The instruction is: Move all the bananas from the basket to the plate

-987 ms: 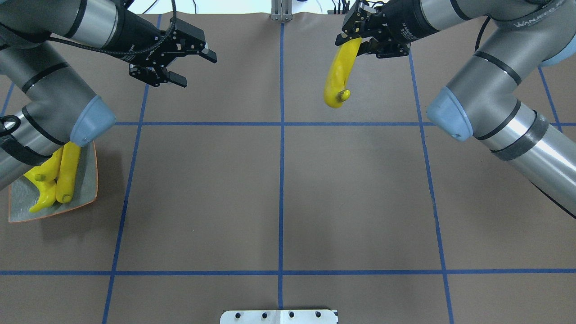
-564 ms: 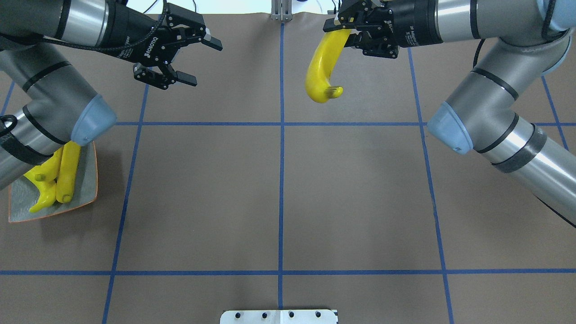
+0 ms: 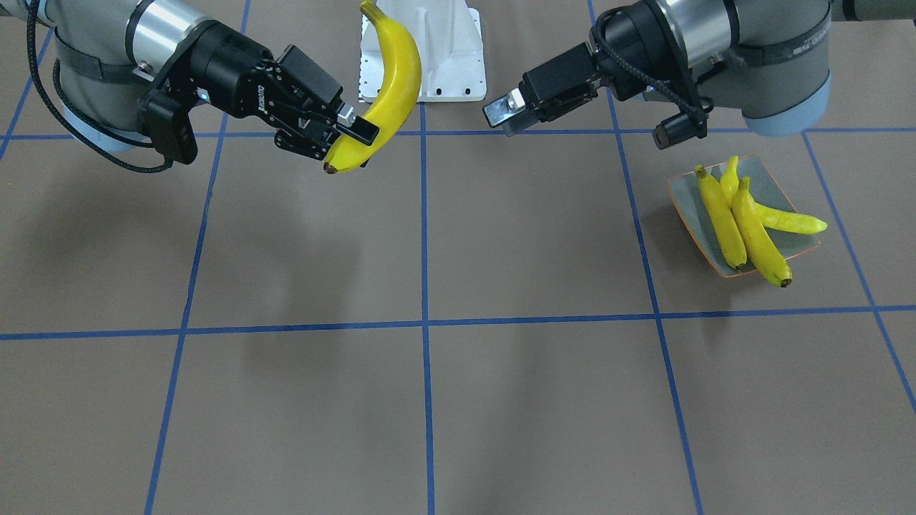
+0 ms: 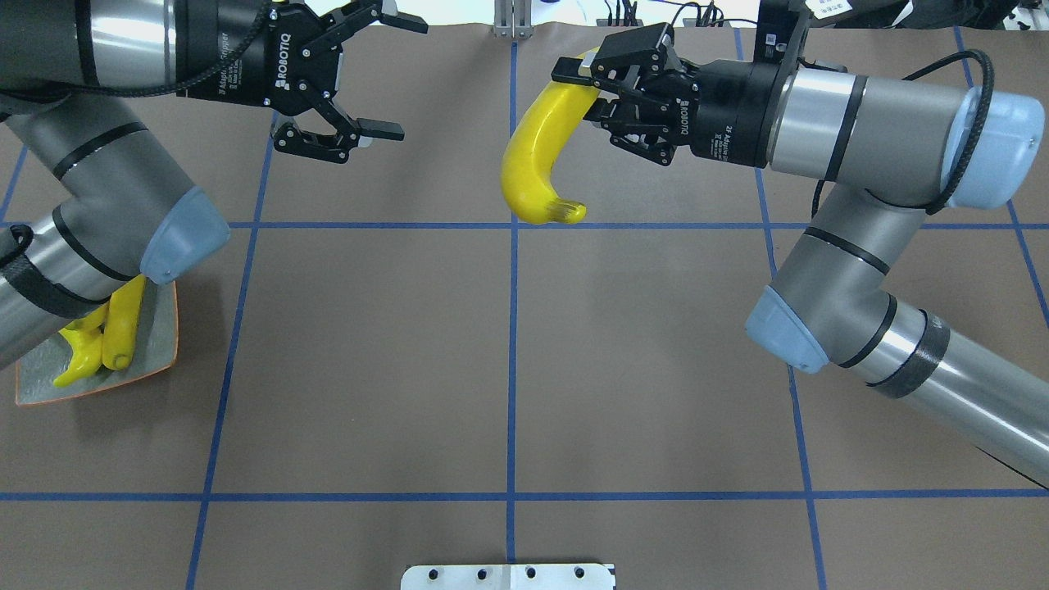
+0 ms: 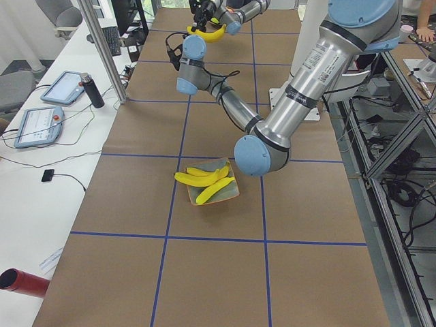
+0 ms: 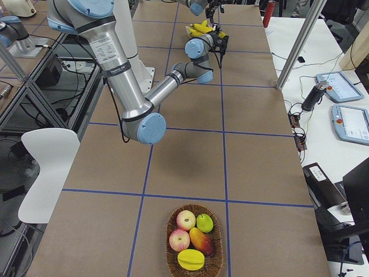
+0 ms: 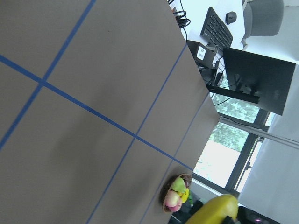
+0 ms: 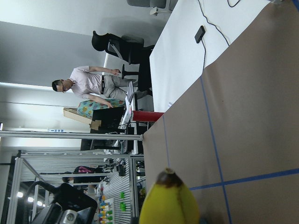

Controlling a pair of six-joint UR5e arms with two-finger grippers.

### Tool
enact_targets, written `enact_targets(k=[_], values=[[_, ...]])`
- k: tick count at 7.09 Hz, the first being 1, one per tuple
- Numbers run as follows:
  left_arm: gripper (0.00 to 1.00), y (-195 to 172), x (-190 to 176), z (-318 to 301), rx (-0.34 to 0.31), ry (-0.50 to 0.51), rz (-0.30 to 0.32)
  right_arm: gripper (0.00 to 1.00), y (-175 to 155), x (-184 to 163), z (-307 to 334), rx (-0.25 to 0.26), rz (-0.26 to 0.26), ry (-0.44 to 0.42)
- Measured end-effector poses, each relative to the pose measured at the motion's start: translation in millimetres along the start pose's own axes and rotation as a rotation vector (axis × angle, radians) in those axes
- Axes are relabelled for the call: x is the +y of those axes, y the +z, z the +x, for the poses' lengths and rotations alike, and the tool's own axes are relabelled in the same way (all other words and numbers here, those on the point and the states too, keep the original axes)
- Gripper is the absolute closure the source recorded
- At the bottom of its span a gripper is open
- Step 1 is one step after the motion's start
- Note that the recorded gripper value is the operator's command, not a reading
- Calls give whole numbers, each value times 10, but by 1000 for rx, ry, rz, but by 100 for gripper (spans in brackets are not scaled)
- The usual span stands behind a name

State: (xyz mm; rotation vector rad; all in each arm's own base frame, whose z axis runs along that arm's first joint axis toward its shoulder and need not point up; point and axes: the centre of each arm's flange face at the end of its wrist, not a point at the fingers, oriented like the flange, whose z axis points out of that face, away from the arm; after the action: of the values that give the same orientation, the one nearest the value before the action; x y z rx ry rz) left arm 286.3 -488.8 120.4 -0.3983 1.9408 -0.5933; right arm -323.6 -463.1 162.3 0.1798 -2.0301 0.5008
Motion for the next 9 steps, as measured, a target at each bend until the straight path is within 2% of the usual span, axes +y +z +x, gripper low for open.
enact_targets(k=[2, 4, 6, 9], values=[[0, 26, 264, -35, 120, -61, -67, 100, -89, 48, -102, -77, -6, 57], [0, 53, 400, -65, 148, -72, -98, 100, -165, 56, -159, -152, -2, 102], [0, 120, 513, -108, 155, -79, -120, 100, -193, 71, -213, -200, -3, 134], [0, 274, 801, -207, 194, -101, -160, 100, -181, 113, -249, -224, -15, 151]])
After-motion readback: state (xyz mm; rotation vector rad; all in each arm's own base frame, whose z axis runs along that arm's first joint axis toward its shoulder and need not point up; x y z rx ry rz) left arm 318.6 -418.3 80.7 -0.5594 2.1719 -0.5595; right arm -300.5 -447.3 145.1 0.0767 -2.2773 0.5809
